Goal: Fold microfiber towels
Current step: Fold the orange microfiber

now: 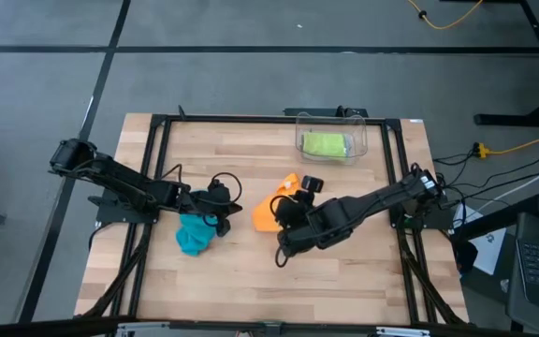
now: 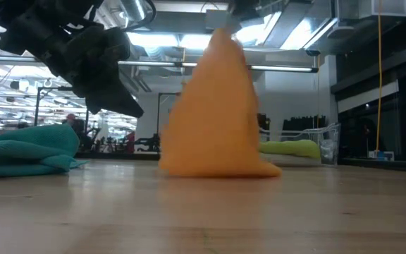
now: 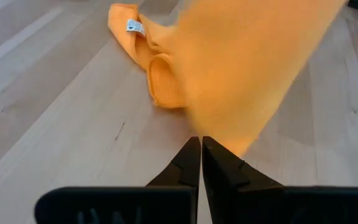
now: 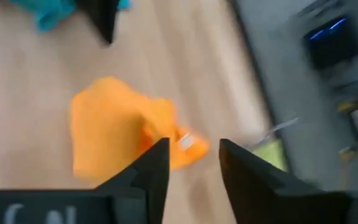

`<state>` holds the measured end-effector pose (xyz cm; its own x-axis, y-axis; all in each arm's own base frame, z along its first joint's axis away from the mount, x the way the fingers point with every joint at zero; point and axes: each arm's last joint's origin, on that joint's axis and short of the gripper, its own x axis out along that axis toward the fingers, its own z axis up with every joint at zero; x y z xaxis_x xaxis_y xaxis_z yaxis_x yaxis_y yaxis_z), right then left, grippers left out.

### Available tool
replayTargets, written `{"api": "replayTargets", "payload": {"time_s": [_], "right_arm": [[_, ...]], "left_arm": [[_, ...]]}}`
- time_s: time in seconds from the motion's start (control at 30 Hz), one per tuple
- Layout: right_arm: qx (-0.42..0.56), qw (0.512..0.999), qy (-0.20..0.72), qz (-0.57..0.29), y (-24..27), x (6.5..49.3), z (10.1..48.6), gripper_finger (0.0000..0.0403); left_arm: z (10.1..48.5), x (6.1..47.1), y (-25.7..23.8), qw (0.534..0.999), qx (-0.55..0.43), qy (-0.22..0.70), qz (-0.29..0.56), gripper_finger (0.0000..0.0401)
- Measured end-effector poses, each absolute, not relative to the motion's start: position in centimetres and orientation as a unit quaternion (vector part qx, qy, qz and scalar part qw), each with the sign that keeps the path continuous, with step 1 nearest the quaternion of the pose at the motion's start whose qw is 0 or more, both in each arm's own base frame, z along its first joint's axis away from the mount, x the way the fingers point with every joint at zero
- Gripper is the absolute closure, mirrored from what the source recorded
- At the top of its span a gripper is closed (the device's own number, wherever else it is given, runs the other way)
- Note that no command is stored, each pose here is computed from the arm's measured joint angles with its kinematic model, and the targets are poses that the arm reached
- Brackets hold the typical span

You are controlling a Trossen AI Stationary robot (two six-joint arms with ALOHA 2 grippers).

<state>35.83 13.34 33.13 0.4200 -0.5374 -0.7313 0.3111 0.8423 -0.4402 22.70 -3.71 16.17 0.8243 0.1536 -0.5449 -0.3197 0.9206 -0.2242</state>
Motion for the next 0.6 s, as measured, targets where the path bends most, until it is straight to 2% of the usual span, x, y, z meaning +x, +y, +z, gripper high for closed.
{"api": "replayTargets", "payload": {"time_s": [0.1,0.2,0.4,0.6], "right_arm": [[-0.054,0.825,0.524,-0.204,13.8,35.2,33.6,0.0233],[-0.031,0.817,0.552,-0.166,14.3,34.9,33.7,0.0222],[-0.057,0.809,0.558,-0.175,14.5,34.7,32.8,0.0220],[-0.065,0.773,0.599,-0.197,14.3,34.2,29.8,0.0233]], "left_arm": [[16.2,22.7,-3.7,0.942,-0.154,0.269,0.126,0.0392],[16.2,22.7,-3.7,0.942,-0.154,0.269,0.125,0.0392],[16.2,22.7,-3.7,0.943,-0.154,0.269,0.125,0.0392],[16.2,22.7,-3.7,0.942,-0.154,0.269,0.125,0.0392]]}}
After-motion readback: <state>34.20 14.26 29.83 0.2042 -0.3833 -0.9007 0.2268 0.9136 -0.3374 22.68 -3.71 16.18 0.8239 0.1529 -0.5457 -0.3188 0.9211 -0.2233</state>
